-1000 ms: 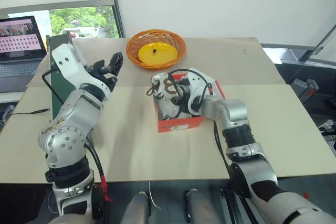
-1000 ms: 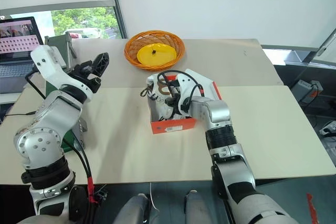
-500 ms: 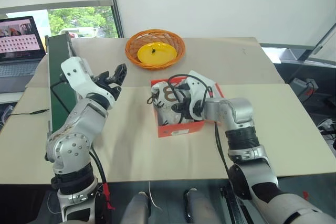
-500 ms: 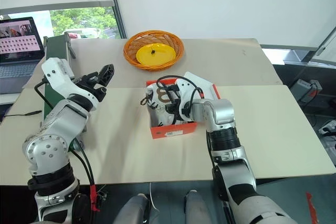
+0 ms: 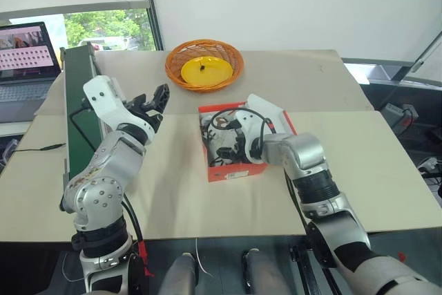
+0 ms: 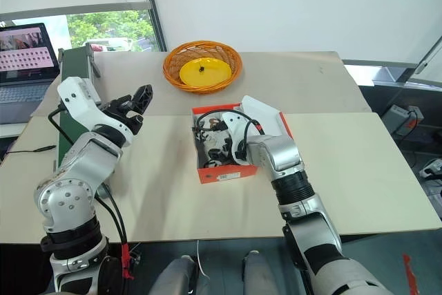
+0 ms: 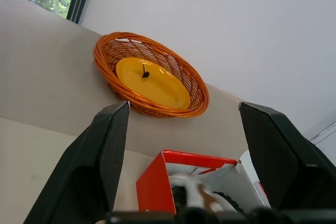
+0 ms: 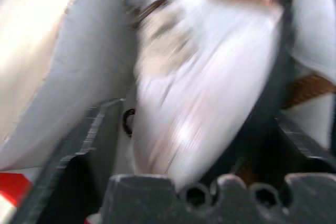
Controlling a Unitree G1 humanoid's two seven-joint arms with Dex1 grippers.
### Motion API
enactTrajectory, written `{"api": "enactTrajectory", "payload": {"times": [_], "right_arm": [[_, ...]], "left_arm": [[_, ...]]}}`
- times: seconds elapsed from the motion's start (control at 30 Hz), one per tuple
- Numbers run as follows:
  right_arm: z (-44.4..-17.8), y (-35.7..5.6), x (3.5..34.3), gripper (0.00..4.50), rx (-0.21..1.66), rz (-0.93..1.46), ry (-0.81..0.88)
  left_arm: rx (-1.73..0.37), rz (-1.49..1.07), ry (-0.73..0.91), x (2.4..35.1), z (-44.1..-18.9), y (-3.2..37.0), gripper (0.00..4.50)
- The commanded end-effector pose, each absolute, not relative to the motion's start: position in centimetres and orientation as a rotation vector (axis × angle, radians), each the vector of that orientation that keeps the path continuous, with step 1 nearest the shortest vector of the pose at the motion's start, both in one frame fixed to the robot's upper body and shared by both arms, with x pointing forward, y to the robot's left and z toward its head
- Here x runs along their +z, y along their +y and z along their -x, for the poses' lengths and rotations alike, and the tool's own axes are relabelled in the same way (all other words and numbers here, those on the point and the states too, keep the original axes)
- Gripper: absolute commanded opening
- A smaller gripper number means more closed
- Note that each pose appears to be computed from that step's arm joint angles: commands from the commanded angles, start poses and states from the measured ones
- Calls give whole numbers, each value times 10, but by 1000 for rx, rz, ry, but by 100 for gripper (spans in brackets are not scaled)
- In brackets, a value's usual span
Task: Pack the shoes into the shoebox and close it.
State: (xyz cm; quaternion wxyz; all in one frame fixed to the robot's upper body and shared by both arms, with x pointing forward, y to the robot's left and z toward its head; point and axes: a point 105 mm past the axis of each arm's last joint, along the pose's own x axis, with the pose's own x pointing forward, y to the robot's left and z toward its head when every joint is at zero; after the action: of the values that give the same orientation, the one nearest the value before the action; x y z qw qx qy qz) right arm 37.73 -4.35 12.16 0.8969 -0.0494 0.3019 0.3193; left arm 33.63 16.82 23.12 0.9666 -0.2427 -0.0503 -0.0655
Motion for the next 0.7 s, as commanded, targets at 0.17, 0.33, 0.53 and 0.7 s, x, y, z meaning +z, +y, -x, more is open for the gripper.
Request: {"api": "enactTrajectory", "payload": {"times": [0.17, 0.33, 0.53, 0.7], "right_arm": [[-376, -59, 205, 433, 746, 107, 450], [-372, -69, 222, 433, 762, 99, 412], [-364, -84, 208, 228, 838, 341, 355], [-379, -85, 191, 60, 832, 517, 265]], "left_arm": [[-190, 450, -141, 244, -336, 158, 356], [-203, 448, -137, 246, -340, 158, 356], [-242, 429, -130, 249, -346, 152, 356], [-268, 341, -127, 250, -349, 147, 356]]}}
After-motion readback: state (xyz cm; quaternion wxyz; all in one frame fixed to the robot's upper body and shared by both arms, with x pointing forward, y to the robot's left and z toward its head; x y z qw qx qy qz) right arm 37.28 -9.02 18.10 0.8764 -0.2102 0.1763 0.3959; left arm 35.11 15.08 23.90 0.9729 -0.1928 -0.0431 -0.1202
